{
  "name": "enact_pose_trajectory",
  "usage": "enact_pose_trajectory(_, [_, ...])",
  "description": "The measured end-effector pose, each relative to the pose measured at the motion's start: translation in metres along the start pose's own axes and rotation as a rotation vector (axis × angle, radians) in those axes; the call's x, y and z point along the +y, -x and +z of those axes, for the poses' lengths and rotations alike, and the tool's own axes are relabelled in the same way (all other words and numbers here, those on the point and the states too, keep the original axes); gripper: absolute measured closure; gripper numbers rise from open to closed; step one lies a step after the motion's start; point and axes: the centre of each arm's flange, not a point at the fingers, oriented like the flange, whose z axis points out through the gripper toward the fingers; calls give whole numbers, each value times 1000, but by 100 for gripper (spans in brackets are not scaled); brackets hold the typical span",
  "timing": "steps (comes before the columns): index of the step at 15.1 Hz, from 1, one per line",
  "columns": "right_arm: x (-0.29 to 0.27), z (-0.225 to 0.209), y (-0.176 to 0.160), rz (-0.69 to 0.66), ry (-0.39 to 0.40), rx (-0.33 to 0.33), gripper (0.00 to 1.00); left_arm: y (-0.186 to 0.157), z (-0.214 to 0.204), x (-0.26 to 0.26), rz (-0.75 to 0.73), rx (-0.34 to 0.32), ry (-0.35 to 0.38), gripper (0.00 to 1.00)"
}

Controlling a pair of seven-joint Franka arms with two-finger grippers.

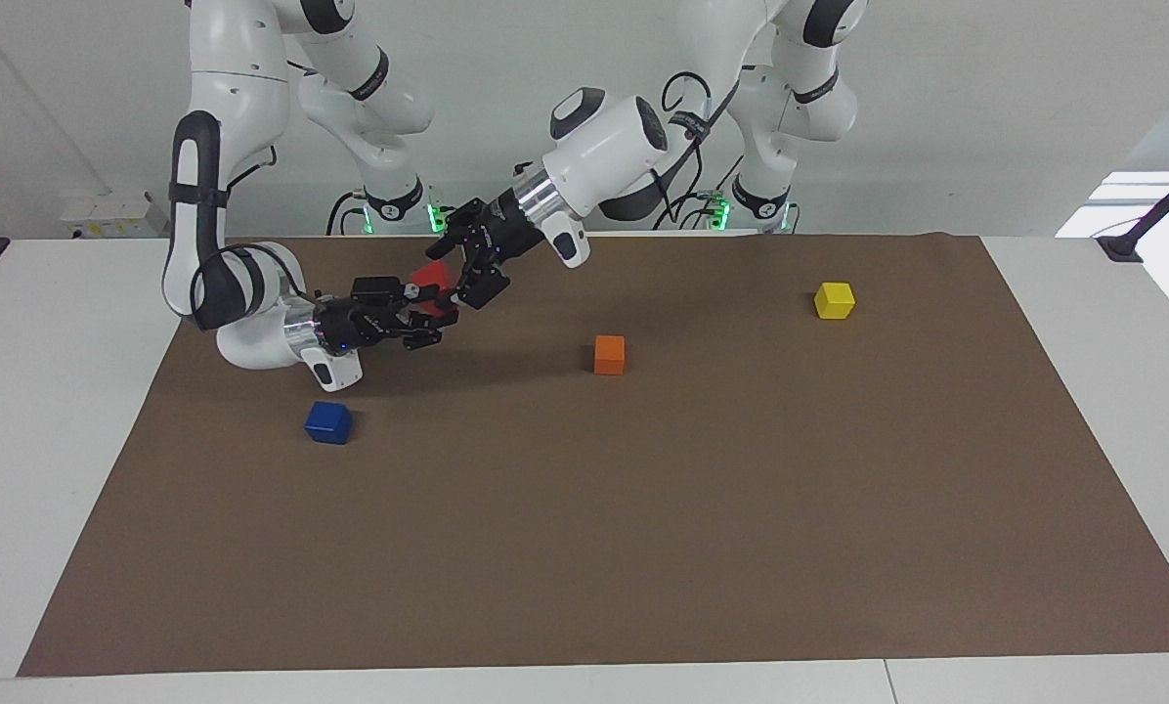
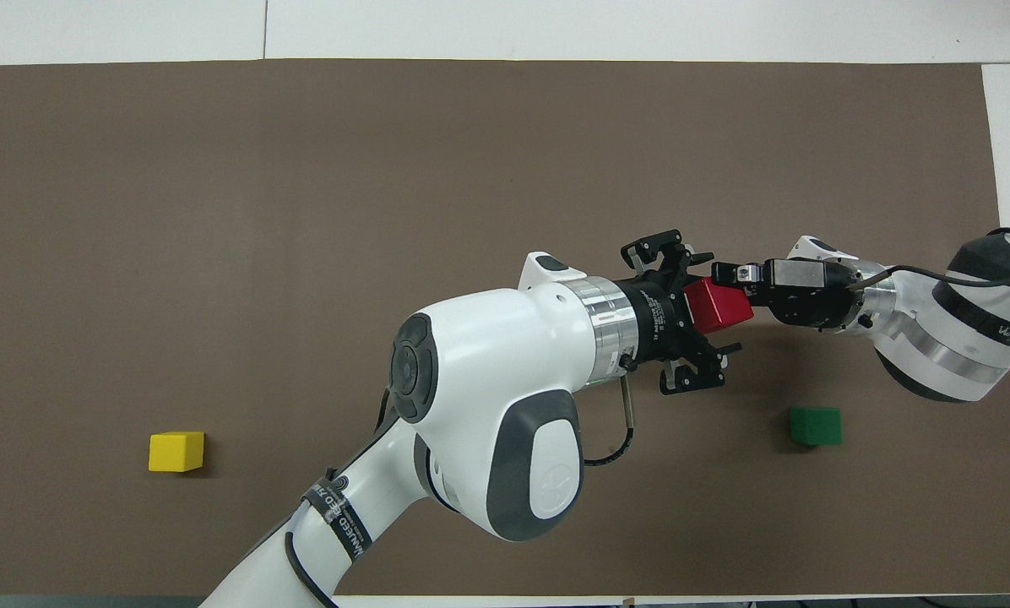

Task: Transfer red block to right arm and stack on blue block
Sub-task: 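Close the right gripper on the red cube held by the left gripper, then open the left gripper and withdraw it while the right gripper pulls away, then move the red cube over the blue cube with the right gripper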

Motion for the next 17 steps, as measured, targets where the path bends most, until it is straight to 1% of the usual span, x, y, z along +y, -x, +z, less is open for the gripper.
enact_pose_trajectory(1, [0, -3, 0, -1, 28, -6, 44, -4, -6, 6, -4, 6, 7, 0])
enact_pose_trajectory(3, [-4, -9, -1, -11, 83, -15, 44, -19, -25, 21, -21, 41, -3, 0])
enact_pose_trajectory(5, [-11, -13, -2, -25, 130, -27, 44, -46, -58, 50, -15, 92, -18, 0])
enact_pose_trajectory(7, [-24, -16, -6, -42, 219, -47, 44, -81, -97, 82, 39, 138, -30, 0])
enact_pose_trajectory(10, [-65, -19, -13, 3, 375, -77, 44, -136, -150, 125, 87, 182, 20, 0])
enact_pose_trajectory(11, [-79, -24, -13, 16, 433, -86, 44, -154, -169, 140, 107, 193, 30, 0])
enact_pose_trajectory(12, [-93, -31, -14, 21, 508, -94, 44, -172, -189, 154, 136, 202, 37, 0])
enact_pose_trajectory(14, [-121, -50, -17, 20, 674, -117, 44, -208, -236, 181, 204, 229, 58, 0])
enact_pose_trajectory(15, [-134, -59, -20, 17, 768, -129, 44, -225, -259, 193, 250, 274, 65, 0])
enact_pose_trajectory(17, [-159, -72, -26, 8, 961, -154, 44, -253, -296, 207, 367, 416, 34, 0])
